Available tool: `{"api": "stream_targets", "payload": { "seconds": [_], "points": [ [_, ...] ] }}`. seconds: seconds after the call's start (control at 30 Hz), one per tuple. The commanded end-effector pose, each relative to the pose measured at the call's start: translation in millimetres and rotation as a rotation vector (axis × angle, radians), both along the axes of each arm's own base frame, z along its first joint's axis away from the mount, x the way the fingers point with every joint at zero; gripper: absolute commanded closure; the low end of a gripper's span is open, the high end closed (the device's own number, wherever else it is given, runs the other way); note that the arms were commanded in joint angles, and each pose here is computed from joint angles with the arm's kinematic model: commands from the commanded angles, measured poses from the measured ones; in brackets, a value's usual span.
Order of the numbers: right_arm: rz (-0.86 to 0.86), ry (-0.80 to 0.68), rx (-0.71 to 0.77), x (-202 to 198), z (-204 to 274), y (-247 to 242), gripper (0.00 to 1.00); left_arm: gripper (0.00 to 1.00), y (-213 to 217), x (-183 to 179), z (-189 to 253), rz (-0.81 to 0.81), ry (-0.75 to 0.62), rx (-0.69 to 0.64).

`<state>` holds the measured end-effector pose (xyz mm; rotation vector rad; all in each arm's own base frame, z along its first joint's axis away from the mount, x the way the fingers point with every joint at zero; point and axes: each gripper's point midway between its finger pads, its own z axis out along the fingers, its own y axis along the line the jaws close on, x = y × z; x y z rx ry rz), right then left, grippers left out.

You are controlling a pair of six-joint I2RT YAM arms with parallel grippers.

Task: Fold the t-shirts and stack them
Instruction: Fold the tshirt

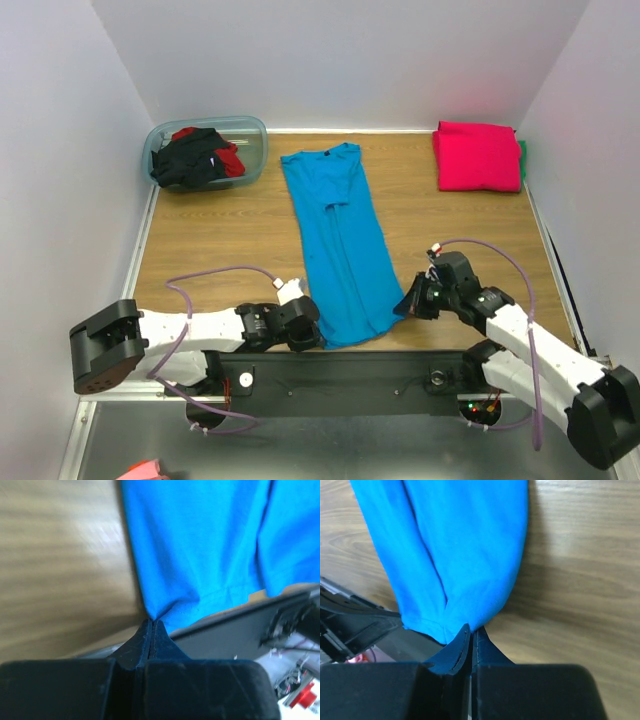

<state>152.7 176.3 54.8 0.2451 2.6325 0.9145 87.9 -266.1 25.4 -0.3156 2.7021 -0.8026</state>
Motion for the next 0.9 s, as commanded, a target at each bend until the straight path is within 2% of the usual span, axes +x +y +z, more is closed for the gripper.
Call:
{"api": "stream_targets", "payload": {
  "seconds": [0.0, 0.17, 0.3, 0.47, 0.63, 0.87],
  "points": [
    [-0.022, 0.018, 0.000, -11, 9, -5, 1.00, 1.00, -3, -5, 14, -0.007, -0.011, -0.002],
    [-0.050, -0.073, -0.020, 14, 34, -4, 1.00, 1.00, -10, 14, 36, 0.025, -0.083, 0.023],
    [-0.104, -0.156, -0.093, 51, 58, -7, 1.00, 1.00, -11, 39, 60, 0.071, -0.159, 0.010],
    [-0.184, -0.196, -0.170, 92, 71, -8, 1.00, 1.00, -7, 84, 84, 0.104, -0.239, -0.015],
    [-0.229, -0.299, -0.215, 141, 105, -2, 1.00, 1.00, 4, 127, 99, 0.133, -0.286, 0.036],
    [-0.245, -0.372, -0.291, 202, 123, 11, 1.00, 1.00, 23, 185, 112, 0.189, -0.344, 0.089]
  ]
}}
